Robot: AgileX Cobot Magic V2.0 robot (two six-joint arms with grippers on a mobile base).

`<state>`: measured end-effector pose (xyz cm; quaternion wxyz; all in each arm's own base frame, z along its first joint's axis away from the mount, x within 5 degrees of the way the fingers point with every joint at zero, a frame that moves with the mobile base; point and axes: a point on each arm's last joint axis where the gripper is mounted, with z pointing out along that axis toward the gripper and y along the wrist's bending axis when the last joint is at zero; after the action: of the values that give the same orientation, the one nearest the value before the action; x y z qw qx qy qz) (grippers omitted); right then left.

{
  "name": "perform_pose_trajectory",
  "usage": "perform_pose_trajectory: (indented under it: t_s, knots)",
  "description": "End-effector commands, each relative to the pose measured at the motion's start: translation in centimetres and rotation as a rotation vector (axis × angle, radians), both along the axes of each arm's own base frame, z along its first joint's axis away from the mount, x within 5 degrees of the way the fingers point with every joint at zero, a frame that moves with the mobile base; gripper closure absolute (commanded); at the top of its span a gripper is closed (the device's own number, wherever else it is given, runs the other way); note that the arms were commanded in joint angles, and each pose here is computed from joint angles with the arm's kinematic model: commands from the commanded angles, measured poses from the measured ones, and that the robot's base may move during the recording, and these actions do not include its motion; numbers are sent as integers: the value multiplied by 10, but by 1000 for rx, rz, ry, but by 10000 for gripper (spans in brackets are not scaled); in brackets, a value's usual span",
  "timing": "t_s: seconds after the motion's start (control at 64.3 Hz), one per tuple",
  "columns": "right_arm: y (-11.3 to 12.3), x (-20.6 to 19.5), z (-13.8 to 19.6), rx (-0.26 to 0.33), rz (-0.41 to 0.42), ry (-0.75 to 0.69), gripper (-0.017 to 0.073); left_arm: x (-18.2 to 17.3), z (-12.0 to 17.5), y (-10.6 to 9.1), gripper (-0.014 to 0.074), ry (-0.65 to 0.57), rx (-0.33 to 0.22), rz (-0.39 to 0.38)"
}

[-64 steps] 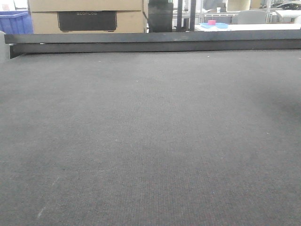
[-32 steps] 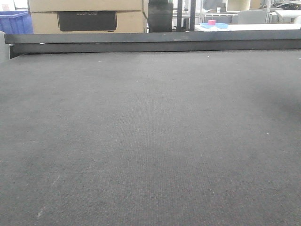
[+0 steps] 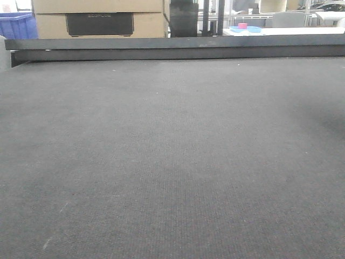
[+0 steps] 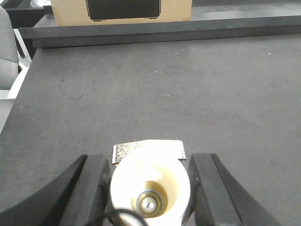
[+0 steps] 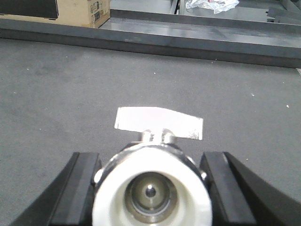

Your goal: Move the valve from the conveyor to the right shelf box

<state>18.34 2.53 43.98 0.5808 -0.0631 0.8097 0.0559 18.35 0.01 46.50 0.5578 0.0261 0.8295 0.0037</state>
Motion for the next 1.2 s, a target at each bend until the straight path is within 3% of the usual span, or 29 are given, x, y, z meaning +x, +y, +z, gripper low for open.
perform_pose_trajectory:
  t_s: [0.0,1.182]
  knots:
    - [-2,-1,12,9,-14,-102,713,-1,9,-1,704,-74,-11,-2]
    - [-2,-1,12,9,-14,-102,713,-1,12,-1,704,-110,-11,-1]
